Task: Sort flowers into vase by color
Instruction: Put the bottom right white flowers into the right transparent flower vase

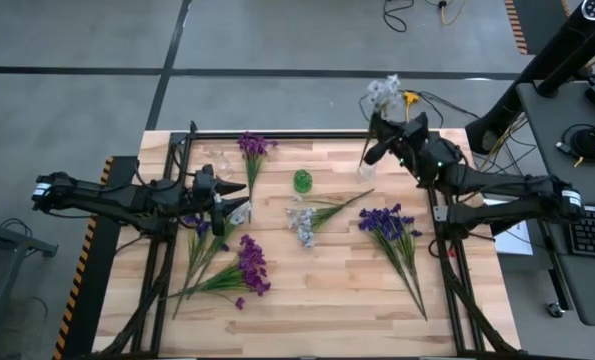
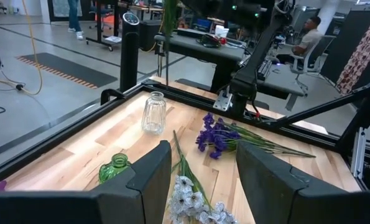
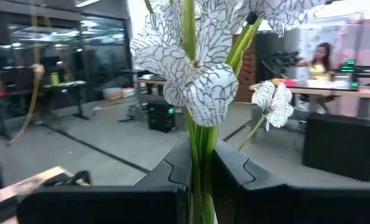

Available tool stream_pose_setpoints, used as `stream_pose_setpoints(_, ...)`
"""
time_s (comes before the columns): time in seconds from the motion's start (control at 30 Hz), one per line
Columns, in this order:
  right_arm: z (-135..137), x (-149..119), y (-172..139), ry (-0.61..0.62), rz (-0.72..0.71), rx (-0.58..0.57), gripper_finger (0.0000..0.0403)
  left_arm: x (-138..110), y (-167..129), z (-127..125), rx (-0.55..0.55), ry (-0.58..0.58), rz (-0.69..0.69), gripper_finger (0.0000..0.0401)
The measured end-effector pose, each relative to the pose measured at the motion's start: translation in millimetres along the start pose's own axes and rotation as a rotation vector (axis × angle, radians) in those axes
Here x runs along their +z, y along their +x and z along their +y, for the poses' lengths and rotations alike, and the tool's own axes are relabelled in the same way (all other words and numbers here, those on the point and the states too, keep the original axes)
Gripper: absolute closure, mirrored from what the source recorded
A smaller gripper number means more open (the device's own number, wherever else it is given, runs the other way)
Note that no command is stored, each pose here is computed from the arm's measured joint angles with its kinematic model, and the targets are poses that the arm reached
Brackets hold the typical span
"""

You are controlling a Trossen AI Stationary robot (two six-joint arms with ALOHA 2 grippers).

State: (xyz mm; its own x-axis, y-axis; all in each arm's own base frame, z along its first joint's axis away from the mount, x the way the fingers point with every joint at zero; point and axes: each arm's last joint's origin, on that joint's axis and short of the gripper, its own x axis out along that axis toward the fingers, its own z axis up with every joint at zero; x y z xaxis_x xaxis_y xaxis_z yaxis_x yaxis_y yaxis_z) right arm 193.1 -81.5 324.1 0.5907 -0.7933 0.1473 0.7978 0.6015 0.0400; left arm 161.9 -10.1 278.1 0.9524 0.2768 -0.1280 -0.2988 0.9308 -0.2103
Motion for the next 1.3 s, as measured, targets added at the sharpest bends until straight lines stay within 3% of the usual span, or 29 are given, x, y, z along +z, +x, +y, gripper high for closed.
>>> stream_pose_setpoints(0.57, -33.0, -35.1, -9.0, -0.044, -0.033, -0.127, 0.0374, -0.8, 1.0, -0.2, 0.001, 0.002, 0.005, 0.0236)
stream_pose_setpoints(1.3, -29.8, -47.5, -1.1, -0.066, 0.018, -0.129, 0.0374, -0.7, 1.0, 0.5, 0.026, 0.01, 0.0, 0.0236)
